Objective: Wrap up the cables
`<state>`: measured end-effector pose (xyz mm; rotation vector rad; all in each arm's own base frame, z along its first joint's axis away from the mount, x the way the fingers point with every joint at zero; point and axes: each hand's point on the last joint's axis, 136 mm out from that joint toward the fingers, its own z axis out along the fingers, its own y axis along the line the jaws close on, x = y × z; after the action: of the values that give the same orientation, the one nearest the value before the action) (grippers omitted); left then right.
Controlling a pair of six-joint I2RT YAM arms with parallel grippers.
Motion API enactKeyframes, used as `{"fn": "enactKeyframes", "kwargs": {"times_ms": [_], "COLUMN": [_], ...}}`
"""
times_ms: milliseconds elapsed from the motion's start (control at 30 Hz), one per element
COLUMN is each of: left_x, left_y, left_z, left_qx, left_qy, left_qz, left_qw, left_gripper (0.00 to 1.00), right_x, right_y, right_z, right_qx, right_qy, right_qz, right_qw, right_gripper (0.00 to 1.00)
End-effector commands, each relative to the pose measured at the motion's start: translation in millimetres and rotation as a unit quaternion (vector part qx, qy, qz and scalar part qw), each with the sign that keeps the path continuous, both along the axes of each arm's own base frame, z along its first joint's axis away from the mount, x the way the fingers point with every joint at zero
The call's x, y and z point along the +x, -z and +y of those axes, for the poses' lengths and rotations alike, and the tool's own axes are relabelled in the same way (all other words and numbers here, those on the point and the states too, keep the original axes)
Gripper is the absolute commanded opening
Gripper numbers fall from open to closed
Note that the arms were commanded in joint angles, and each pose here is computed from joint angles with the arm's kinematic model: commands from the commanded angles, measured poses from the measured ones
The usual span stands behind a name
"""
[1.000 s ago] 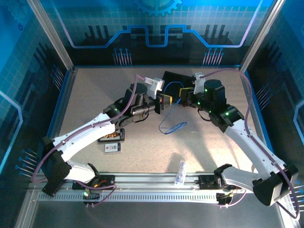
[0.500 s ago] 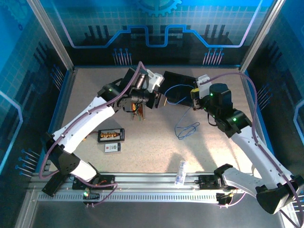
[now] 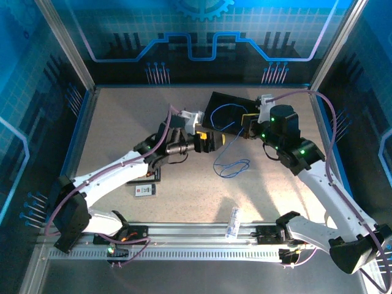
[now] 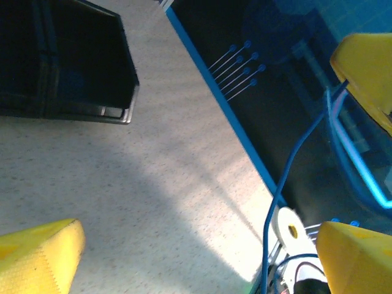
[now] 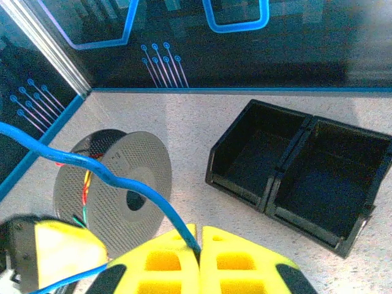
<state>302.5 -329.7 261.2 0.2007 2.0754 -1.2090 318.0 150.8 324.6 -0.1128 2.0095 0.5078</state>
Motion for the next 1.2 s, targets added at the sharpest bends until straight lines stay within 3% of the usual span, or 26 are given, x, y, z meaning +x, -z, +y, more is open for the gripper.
{"fn": "enactKeyframes", "kwargs": {"times_ms": [0, 133, 267, 367, 433, 567, 667, 800, 900, 1033, 1167], "left_x": [11.8, 14.0, 15.4, 20.2, 25.5, 32.7, 32.9, 34.4, 34.5, 35.2, 37.3], "left_y": [-58.2, -64.9, -67.8, -65.8, -59.3, -39.0, -34.4, -35.8, -35.5, -34.4, -43.5], "left_z": [-1.2, 4.1, 11.4, 10.2, 7.3, 8.7, 11.0, 11.0, 11.5, 20.3, 32.3], "left_qx": [-0.158, -0.222, -0.249, -0.237, -0.213, -0.164, -0.158, -0.146, -0.135, -0.092, 0.005], "left_qy": [-0.056, -0.079, -0.105, -0.117, -0.129, -0.163, -0.173, -0.176, -0.178, -0.18, -0.123], "left_qz": [-0.044, -0.043, -0.041, -0.026, -0.003, 0.045, 0.048, 0.048, 0.053, 0.051, 0.039], "left_qw": [0.985, 0.971, 0.962, 0.964, 0.969, 0.972, 0.971, 0.972, 0.973, 0.978, 0.992], "left_gripper": [0.93, 0.88, 0.91, 0.94, 0.91, 0.78, 0.72, 0.43, 0.29, 0.0, 0.0], "right_x": [6.0, 8.0, 7.5, 6.1, 5.0, 2.2, -0.5, -5.4, -7.5, -8.1, -9.9], "right_y": [0.6, 11.2, 22.9, 24.9, 25.6, 21.0, 20.0, 20.8, 23.3, 22.8, 18.7], "right_z": [1.6, -0.4, -0.1, 4.4, 7.8, 11.1, 14.2, 24.7, 25.1, 18.2, 3.6], "right_qx": [0.071, 0.082, 0.065, 0.058, 0.059, 0.061, 0.063, 0.066, 0.062, 0.035, -0.061], "right_qy": [0.031, 0.059, 0.08, 0.082, 0.084, 0.089, 0.089, 0.076, 0.08, 0.089, 0.079], "right_qz": [0.026, 0.044, 0.053, 0.049, 0.05, 0.043, 0.041, 0.043, 0.044, 0.039, 0.015], "right_qw": [0.997, 0.994, 0.993, 0.994, 0.993, 0.993, 0.993, 0.994, 0.994, 0.995, 0.995], "right_gripper": [0.0, 0.0, 0.0, 0.0, 0.0, 0.0, 0.0, 0.0, 0.0, 0.0, 0.0]}}
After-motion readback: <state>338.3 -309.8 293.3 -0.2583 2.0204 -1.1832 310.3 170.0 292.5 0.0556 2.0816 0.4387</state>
